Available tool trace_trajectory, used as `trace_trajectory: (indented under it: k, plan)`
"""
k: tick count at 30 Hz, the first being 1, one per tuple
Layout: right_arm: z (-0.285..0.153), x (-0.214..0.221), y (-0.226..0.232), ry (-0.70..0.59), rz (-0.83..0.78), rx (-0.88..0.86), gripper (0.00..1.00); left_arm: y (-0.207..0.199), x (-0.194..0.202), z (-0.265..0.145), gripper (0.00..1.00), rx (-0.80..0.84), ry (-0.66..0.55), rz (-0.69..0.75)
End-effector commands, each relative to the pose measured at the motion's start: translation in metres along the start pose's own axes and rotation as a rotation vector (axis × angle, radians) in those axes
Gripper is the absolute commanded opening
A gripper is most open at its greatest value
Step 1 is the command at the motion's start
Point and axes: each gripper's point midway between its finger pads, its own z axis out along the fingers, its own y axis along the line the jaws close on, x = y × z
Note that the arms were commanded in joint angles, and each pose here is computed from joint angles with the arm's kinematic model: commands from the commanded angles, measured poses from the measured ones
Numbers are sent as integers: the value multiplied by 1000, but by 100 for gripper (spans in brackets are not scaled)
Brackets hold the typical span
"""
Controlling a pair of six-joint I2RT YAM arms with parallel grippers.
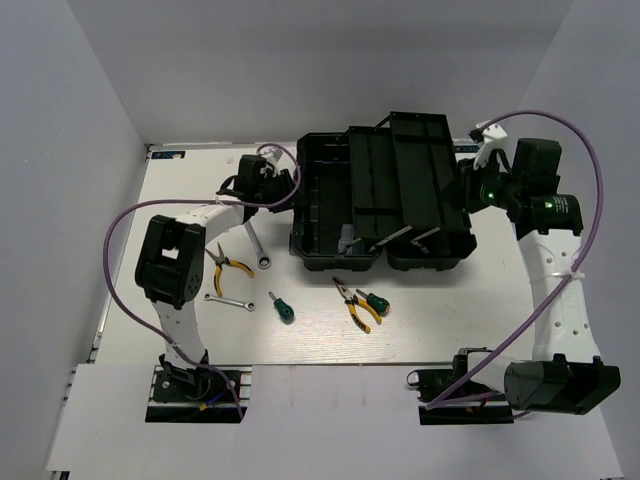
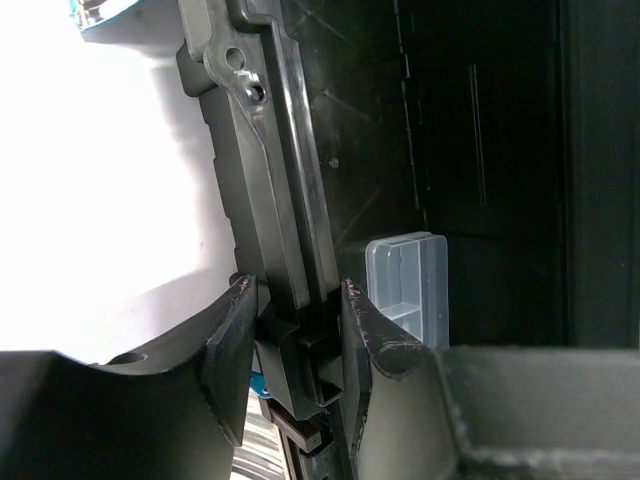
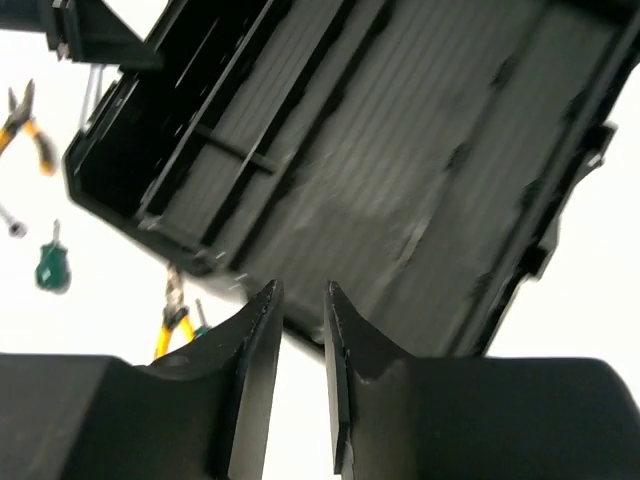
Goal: Sort the tools into containers
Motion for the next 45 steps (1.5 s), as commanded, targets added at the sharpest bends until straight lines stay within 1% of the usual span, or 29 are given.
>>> trace_trajectory:
  k: [1, 2, 3, 4, 6, 7, 8, 11, 12, 13, 14, 17, 19, 20, 22, 23, 24, 25, 26, 27, 28, 29, 31, 32, 33, 34, 36, 40, 45]
  plan:
    - [-9, 10, 26, 11, -2, -92, 32, 41, 31, -12, 13, -161, 51, -146]
    - [-9, 13, 27, 22, 3, -95, 35, 38, 28, -15, 13, -156, 42, -142]
    - [-9, 20, 32, 40, 6, -125, 42, 36, 34, -14, 13, -155, 55, -139]
    - [-6, 28, 48, 69, -6, -177, 46, 37, 38, -12, 15, -152, 67, -143]
    - [-4, 41, 61, 109, -19, -241, 52, 32, 31, -9, 24, -134, 61, -139]
    - [-2, 57, 69, 152, -35, -285, 55, 29, 29, -10, 39, -123, 64, -138]
    - [-1, 63, 73, 164, -49, -306, 57, 29, 31, -7, 48, -117, 81, -133]
    - [2, 91, 97, 223, -131, -411, 58, 15, 11, -5, 73, -82, 81, -89]
    - [1, 96, 101, 230, -145, -425, 58, 6, -4, -8, 76, -72, 66, -62]
    - [5, 110, 103, 256, -174, -445, 58, 2, -11, -9, 86, -65, 55, -48]
    - [6, 116, 112, 270, -206, -474, 58, -2, -17, -11, 88, -61, 47, -44]
    - [10, 139, 122, 319, -308, -510, 60, -29, -53, -29, 89, -29, -9, 26]
    - [14, 151, 127, 328, -376, -526, 62, -39, -66, -43, 89, -25, -46, 62]
    - [15, 165, 126, 362, -425, -518, 64, -53, -78, -64, 90, -16, -90, 88]
    - [21, 179, 131, 374, -481, -530, 66, -58, -86, -86, 90, -37, -143, 130]
    - [26, 185, 129, 391, -533, -511, 67, -51, -75, -92, 90, -61, -136, 133]
    - [26, 207, 131, 440, -535, -528, 67, -58, -80, -118, 87, -74, -193, 146]
    - [31, 208, 131, 433, -551, -523, 68, -36, -56, -122, 82, -117, -157, 129]
    - [35, 226, 131, 473, -565, -517, 68, -37, -58, -146, 57, -150, -215, 137]
    - [38, 232, 132, 485, -572, -515, 70, -25, -45, -154, 39, -199, -201, 125]
    - [45, 232, 129, 476, -581, -485, 70, -7, -19, -156, 27, -242, -166, 111]
    - [50, 244, 125, 498, -591, -462, 72, 1, -7, -163, 20, -275, -158, 105]
    - [63, 244, 122, 478, -613, -413, 72, 14, 22, -182, 22, -318, -141, 69]
    - [65, 250, 120, 497, -616, -394, 72, 20, 29, -189, 38, -351, -150, 54]
    - [67, 252, 119, 508, -614, -382, 72, 20, 34, -195, 51, -347, -158, 45]
    - [70, 251, 121, 500, -616, -383, 72, 27, 50, -197, 63, -356, -141, 41]
    - [75, 256, 122, 511, -605, -376, 72, 25, 54, -213, 82, -356, -183, 12]
    - [91, 253, 123, 484, -618, -320, 72, 37, 67, -233, 84, -435, -206, -37]
    - [102, 263, 120, 523, -626, -283, 72, 42, 73, -242, 85, -465, -219, -59]
